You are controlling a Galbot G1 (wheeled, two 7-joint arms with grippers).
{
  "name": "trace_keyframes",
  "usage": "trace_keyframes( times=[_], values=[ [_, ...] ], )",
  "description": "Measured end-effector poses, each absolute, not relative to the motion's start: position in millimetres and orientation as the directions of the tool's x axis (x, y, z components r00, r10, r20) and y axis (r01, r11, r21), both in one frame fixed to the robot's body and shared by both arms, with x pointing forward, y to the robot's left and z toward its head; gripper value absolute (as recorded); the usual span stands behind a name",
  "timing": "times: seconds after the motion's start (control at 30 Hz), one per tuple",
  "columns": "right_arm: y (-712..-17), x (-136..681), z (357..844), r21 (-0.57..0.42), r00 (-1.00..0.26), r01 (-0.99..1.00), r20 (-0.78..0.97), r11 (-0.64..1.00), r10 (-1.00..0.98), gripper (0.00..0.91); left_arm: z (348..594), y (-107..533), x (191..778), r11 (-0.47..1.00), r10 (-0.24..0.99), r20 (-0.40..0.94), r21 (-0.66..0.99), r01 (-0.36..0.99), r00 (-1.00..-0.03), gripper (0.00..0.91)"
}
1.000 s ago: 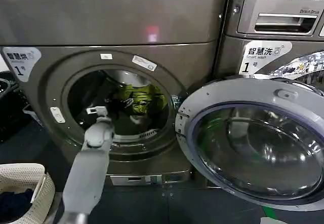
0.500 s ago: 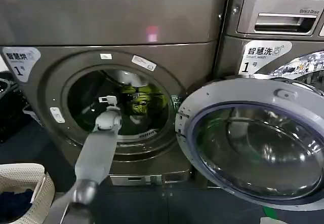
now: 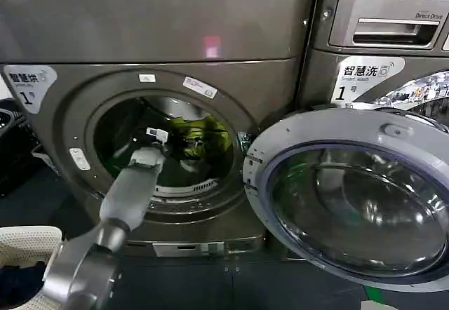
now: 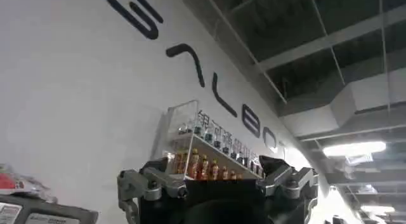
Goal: Grasp the clothes from the dryer.
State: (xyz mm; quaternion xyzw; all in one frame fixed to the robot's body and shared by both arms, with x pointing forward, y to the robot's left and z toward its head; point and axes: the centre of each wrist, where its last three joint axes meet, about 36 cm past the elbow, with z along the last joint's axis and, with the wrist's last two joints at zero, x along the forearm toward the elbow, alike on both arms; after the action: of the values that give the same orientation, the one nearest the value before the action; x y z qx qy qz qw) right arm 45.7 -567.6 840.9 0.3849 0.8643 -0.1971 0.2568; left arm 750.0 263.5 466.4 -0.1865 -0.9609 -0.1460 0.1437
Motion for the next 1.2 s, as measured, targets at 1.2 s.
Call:
trace_keyframes(
  times=[1.2],
  values=[
    [-570.5, 47.4, 827.6, -0.142, -0.569, 0.774, -0.582, 0.617, 0.58, 0.907, 470.1, 264.6, 770.4, 0.023, 0.046, 0.878, 0.476, 0.879, -0.477, 0.907]
  ],
)
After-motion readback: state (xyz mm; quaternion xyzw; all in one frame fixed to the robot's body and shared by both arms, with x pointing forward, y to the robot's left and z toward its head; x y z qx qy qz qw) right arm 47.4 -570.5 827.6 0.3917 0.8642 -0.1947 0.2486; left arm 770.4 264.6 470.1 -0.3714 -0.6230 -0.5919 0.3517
